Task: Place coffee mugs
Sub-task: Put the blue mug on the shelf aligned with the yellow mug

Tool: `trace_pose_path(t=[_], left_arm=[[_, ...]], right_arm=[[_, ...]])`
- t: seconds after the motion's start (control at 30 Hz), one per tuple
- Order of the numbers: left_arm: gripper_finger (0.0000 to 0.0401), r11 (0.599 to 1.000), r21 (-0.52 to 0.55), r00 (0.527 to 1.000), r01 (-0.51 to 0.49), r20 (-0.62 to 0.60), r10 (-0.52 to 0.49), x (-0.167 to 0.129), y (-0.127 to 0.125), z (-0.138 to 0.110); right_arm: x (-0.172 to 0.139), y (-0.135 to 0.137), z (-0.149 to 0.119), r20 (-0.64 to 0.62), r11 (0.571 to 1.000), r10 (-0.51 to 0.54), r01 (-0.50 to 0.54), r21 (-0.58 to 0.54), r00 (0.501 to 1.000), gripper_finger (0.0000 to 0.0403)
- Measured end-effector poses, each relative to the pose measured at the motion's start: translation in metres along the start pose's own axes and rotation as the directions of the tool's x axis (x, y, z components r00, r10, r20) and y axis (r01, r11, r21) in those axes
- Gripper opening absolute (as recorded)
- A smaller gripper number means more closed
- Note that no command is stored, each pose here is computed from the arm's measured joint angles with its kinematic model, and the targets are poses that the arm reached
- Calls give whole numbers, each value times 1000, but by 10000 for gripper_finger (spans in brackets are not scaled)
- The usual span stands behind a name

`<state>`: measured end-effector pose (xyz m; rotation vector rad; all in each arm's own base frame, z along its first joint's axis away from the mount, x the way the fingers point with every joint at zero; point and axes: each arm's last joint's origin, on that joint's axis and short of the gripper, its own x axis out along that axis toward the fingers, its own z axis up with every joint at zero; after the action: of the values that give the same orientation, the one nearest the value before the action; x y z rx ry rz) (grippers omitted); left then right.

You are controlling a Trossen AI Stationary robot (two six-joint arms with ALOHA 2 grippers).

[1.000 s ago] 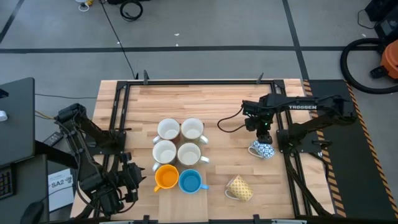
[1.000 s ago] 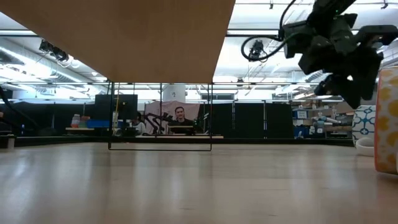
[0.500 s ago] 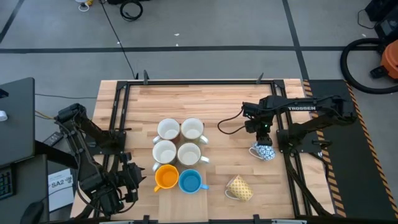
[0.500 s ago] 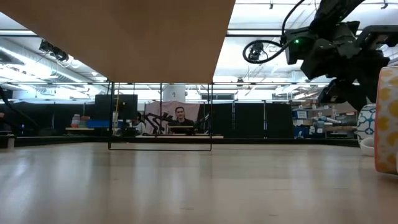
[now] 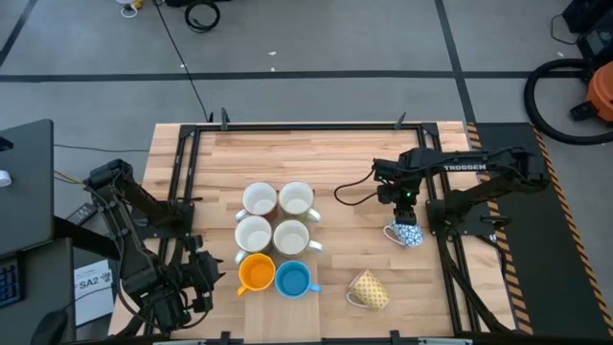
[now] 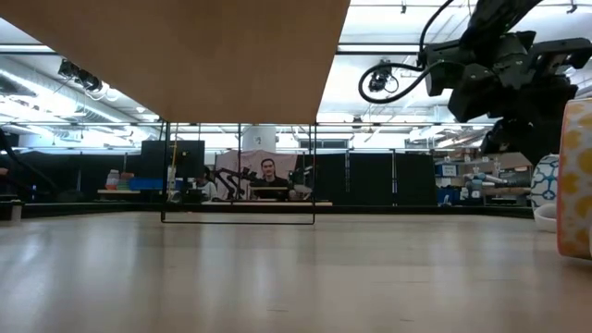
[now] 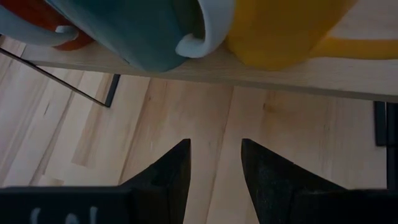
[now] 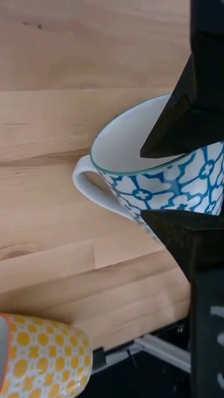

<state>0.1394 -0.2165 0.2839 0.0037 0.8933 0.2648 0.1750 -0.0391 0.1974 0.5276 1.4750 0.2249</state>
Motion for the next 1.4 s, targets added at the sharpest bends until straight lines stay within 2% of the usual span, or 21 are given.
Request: trace_pose_path(t=[0.17,0.47,0.83,1.4], left_arm=[[149,1000,-1,1000,1,0,-1,0,0,0],[149,1000,-1,1000,1,0,-1,0,0,0],[149,1000,-6,1000,6,2,-6,0,-1,0],[149,1000,-6,1000,6,2,-6,0,-1,0]], right_arm=[[2,3,0,-18,999,-43,42,-26,999,149],[7,11,-2,-49,995,-19,14,-103,999,149],[12,18,-2,-73,989,-20,10,-145,997,148],[55,5,15,-328,998,22,-39,-45,945,118]])
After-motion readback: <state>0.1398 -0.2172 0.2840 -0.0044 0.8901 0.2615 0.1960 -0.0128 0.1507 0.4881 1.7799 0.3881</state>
